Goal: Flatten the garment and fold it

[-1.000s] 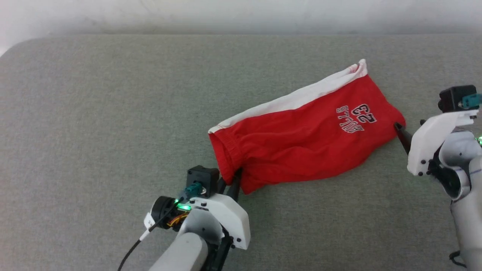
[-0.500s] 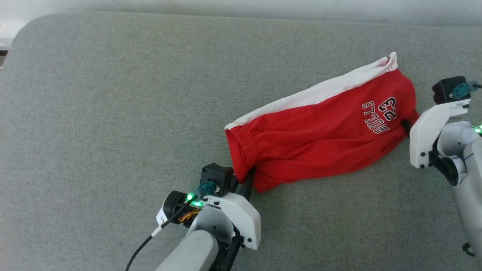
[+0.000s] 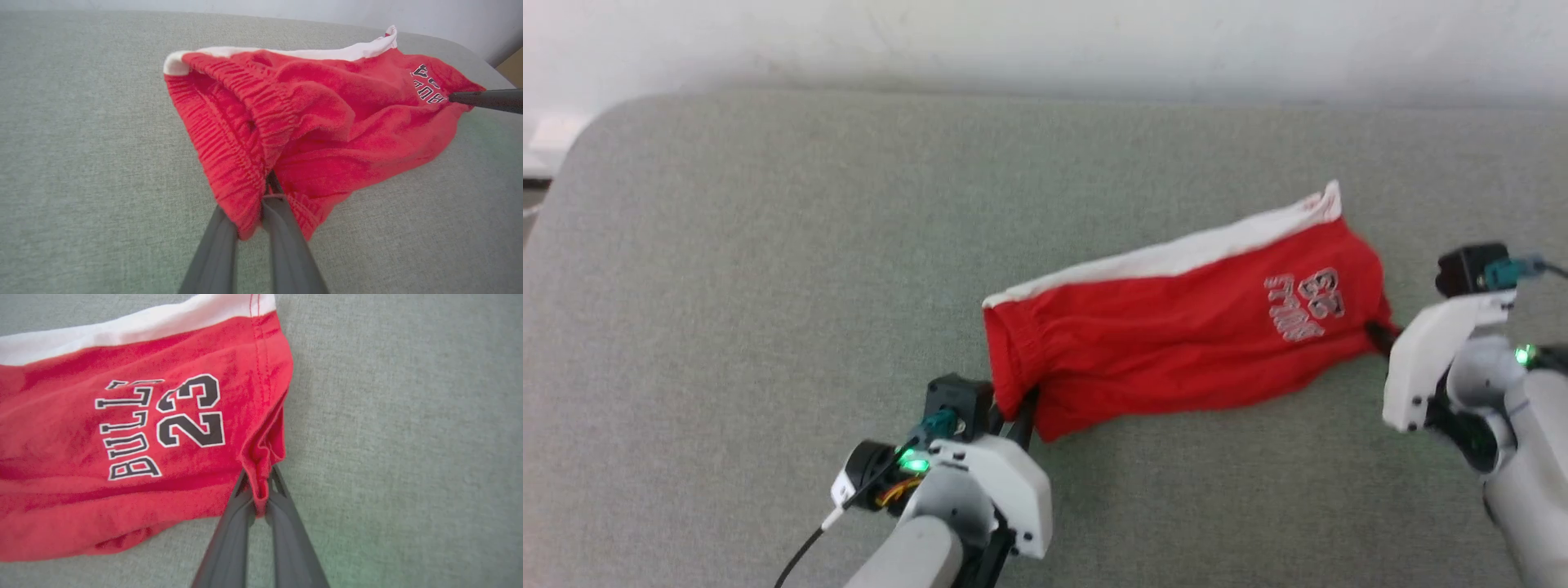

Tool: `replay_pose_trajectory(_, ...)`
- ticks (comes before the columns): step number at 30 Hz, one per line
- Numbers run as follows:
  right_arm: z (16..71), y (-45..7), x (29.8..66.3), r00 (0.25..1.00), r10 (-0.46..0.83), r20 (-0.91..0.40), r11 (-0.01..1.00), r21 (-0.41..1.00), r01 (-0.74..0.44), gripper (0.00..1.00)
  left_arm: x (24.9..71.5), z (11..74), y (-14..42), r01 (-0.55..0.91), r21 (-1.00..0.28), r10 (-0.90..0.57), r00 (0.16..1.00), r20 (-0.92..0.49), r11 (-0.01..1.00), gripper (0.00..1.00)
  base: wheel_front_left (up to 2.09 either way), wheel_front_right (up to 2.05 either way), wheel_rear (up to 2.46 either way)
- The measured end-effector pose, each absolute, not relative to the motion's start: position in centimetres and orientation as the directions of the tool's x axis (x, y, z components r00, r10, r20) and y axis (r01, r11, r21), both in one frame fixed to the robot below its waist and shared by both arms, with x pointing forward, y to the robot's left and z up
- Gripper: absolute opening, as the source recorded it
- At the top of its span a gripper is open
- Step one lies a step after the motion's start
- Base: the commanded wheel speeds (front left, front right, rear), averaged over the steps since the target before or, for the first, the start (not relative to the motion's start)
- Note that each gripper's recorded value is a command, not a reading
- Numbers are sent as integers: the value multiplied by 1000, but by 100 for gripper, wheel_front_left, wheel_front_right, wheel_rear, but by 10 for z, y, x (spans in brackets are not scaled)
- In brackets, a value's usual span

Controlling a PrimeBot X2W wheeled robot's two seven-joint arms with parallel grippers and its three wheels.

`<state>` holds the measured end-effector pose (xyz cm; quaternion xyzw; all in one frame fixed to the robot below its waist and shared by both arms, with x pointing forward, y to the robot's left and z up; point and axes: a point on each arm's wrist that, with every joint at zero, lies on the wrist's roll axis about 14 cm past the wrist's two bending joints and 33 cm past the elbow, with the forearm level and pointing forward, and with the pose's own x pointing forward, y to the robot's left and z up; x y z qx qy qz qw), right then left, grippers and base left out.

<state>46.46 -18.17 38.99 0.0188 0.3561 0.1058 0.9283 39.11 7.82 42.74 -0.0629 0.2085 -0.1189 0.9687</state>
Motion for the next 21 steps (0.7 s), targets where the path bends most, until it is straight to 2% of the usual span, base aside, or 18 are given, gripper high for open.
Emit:
replay_pose_trajectory(14,430,-190,361,773,279,-569,952,269,-146,0,345,443,94,206,-177,-260,883,-390,963,0,0,0,0)
replay_pose_trajectory(21,442,-191,318,794,260,-550,945,312,-93,0,311,421,95,214,-198,-288,804,-521,957,0,0,0,0)
